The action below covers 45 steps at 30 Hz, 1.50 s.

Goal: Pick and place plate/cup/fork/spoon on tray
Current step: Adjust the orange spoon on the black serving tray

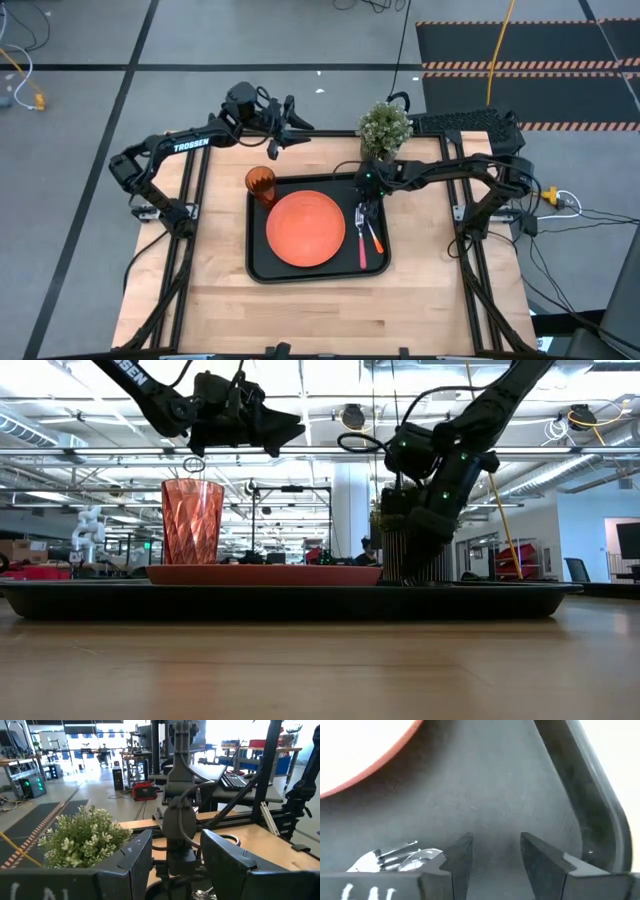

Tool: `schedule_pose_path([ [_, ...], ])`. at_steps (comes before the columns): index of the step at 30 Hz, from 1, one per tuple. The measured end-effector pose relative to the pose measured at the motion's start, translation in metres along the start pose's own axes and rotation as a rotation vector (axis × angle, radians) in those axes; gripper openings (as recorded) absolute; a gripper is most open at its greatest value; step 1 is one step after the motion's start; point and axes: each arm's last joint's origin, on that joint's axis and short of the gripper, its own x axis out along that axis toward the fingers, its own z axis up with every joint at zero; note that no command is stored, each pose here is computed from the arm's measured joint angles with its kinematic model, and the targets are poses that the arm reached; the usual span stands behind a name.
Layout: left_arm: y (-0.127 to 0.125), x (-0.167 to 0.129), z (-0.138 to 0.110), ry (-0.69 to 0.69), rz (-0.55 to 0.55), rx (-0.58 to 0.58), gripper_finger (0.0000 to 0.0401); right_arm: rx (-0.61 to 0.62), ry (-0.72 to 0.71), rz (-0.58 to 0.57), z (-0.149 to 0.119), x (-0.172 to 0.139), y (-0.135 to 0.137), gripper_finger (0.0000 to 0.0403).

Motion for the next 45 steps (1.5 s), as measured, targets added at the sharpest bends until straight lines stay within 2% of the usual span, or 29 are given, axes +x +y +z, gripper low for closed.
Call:
schedule_pose_path([
  [6, 0.0, 0.0, 0.0, -0.001, -0.001, 0.002, 0.0172, -0.029, -0.067, 0.0, 0.006, -0.005, 0.0, 0.0157],
  [21, 0.0, 0.0, 0.0, 0.003, -0.001, -0.002, 0.0172, 0.015, 0.081, 0.037, -0.008, -0.003, 0.007, 0.0157],
  [28, 0.0, 0.0, -0.001, 0.006, -0.001, -0.01, 0.0172, 0.037, 0.162, 0.007, -0.015, -0.004, 0.007, 0.0157],
  [36, 0.0, 0.0, -0.001, 0.006, -0.001, -0.011, 0.0172, 0.036, 0.121, -0.022, -0.012, -0.02, 0.006, 0.0157],
  [41, 0.0, 0.0, -0.001, 0.006, -0.002, -0.014, 0.0172, 0.112, 0.054, -0.02, -0.008, -0.046, 0.009, 0.0157],
  [45, 0.0, 0.0, -0.001, 0.006, -0.002, -0.016, 0.0172, 0.203, 0.098, 0.014, -0.014, -0.053, 0.024, 0.0157],
])
